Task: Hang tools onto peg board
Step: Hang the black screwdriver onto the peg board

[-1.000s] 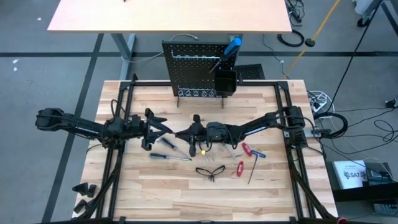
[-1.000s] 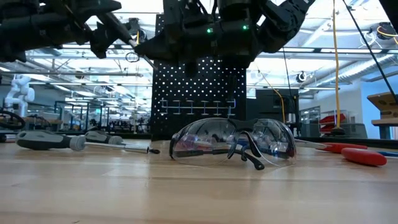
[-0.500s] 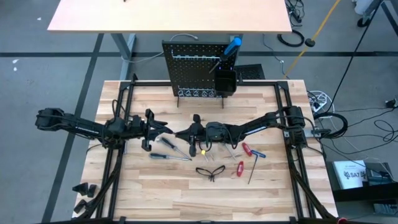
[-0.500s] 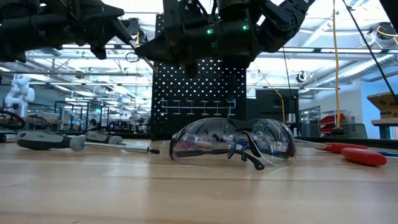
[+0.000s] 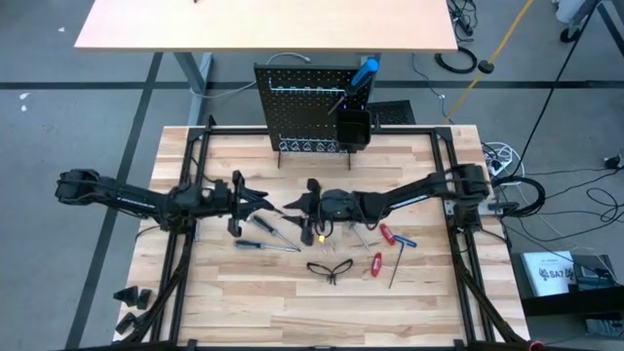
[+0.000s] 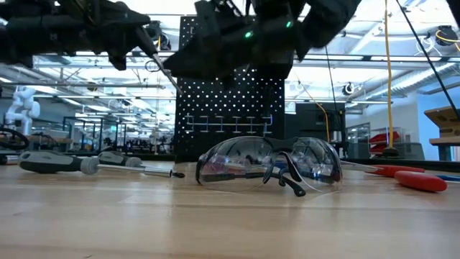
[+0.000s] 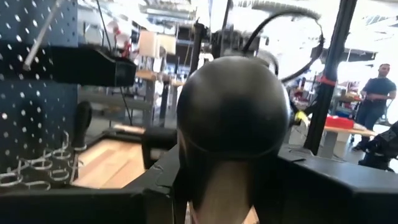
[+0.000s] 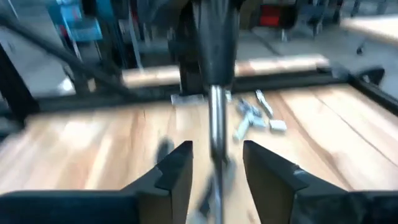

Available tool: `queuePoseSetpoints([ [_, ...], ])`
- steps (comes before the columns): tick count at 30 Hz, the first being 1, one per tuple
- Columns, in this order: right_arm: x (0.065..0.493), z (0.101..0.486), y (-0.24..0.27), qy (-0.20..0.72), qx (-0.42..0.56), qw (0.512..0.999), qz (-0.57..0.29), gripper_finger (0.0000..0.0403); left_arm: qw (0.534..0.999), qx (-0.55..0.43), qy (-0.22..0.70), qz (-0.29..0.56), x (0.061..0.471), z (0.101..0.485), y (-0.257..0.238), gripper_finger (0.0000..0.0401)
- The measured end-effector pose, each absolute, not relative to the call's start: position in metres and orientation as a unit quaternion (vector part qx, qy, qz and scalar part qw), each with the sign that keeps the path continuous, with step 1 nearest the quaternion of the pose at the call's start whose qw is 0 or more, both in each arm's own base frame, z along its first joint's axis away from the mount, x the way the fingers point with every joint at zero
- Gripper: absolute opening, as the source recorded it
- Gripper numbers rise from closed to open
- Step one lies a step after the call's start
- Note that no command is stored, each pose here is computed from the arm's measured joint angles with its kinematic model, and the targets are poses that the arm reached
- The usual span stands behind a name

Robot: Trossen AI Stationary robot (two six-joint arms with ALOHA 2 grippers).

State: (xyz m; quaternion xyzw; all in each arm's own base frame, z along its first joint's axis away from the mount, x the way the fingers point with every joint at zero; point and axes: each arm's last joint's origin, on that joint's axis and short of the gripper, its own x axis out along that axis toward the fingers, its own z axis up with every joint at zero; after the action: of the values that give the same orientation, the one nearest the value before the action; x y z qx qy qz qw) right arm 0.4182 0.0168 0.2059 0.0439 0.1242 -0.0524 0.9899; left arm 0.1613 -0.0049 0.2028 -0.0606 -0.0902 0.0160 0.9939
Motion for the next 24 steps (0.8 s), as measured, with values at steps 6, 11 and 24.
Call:
queuePoseSetpoints([
  [6, 0.371, 0.235, 0.022, 0.272, 0.031, 0.950, -0.149, 0.0132, 0.993, -0.064, -0.072, 0.073, 0.175, 0.225, -0.002, 0.0122],
  [11, 0.332, 0.227, 0.028, 0.278, 0.005, 0.936, -0.216, 0.0130, 0.993, -0.036, -0.047, 0.105, 0.196, 0.249, 0.007, 0.0122],
  [24, 0.265, 0.190, 0.016, 0.174, 0.065, 0.945, -0.270, 0.0130, 0.986, -0.020, -0.028, 0.162, 0.258, 0.259, 0.062, 0.0122],
])
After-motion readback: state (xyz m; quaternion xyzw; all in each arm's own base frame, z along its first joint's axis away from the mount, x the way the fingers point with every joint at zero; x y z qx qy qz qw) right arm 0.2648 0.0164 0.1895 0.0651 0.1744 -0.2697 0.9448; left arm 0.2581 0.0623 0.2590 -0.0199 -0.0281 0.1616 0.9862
